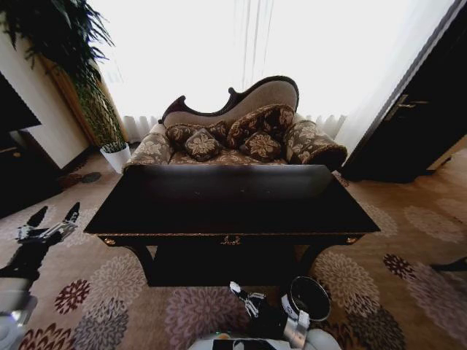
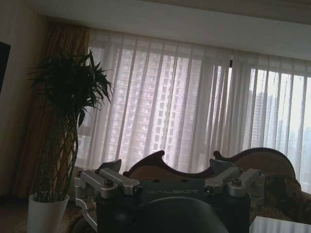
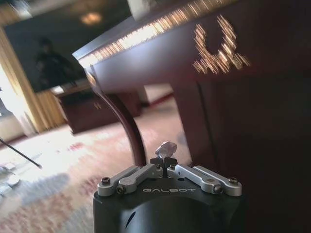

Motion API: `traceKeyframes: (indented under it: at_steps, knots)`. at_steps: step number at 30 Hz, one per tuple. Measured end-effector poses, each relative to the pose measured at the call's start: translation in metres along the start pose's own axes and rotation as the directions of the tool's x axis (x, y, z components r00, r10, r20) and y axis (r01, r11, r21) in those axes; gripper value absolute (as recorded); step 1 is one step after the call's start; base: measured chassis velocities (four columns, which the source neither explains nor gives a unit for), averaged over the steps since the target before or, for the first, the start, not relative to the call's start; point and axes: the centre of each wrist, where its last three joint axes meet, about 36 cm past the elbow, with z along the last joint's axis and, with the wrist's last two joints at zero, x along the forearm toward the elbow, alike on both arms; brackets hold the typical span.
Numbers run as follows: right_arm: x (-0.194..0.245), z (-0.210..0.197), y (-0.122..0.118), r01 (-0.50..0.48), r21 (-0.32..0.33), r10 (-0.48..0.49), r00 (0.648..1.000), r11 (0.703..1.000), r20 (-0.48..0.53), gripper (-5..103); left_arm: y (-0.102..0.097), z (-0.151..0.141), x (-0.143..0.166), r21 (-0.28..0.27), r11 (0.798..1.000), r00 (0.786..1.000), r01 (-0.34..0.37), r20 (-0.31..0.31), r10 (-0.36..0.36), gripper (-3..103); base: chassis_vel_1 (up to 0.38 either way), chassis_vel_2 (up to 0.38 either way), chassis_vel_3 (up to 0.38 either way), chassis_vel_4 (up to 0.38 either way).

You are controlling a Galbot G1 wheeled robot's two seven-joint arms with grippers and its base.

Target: Move to the front of the table and place the trash on the table into the trash bin.

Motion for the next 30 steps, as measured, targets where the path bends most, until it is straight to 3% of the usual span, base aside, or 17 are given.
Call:
traceKeyframes:
  at_steps: [8,11,13,15,17,19,20,24,30]
  knots:
    - [0.007,0.043,-0.044,-0.184,0.054,0.190,0.969,0.981,-0.157,0,0.003,-0.003,-0.001,-0.013,1.000,1.000,-0.001,-0.005,0.001,100,0.000,0.000,0.000,0.000]
    - [0.018,0.068,-0.080,-0.357,0.084,0.366,0.892,0.930,-0.265,0,0.006,-0.006,-0.001,-0.023,1.000,1.000,-0.002,-0.009,0.002,100,0.000,0.000,0.000,0.000]
    - [0.021,0.071,-0.085,-0.373,0.088,0.382,0.882,0.924,-0.275,0,0.007,-0.007,-0.002,-0.024,1.000,1.000,-0.002,-0.010,0.002,100,0.000,0.000,0.000,0.000]
    - [0.033,0.082,-0.108,-0.438,0.098,0.446,0.840,0.894,-0.308,0,0.009,-0.007,-0.002,-0.028,1.000,1.000,0.000,-0.013,0.000,100,0.000,0.000,0.000,0.000]
    - [0.037,0.084,-0.114,-0.457,0.102,0.464,0.828,0.884,-0.315,0,0.010,-0.007,-0.002,-0.028,1.000,1.000,0.001,-0.014,-0.001,100,0.000,0.000,0.000,0.000]
    - [0.051,0.088,-0.137,-0.509,0.123,0.518,0.787,0.852,-0.334,0,0.010,-0.006,-0.002,-0.026,1.000,1.000,0.003,-0.015,-0.003,100,0.000,0.000,0.000,0.000]
    - [0.051,0.088,-0.137,-0.509,0.123,0.518,0.787,0.852,-0.334,0,0.010,-0.006,-0.002,-0.026,1.000,1.000,0.003,-0.015,-0.003,100,0.000,0.000,0.000,0.000]
    - [0.076,0.089,-0.164,-0.573,0.156,0.585,0.723,0.805,-0.367,0,0.010,-0.005,-0.003,-0.024,1.000,1.000,0.001,-0.018,-0.002,100,0.000,0.000,0.000,0.000]
    - [0.095,0.094,-0.177,-0.607,0.187,0.624,0.667,0.772,-0.409,0,0.010,-0.004,-0.004,-0.022,1.000,1.000,0.000,-0.019,0.000,100,0.000,0.000,0.000,0.000]
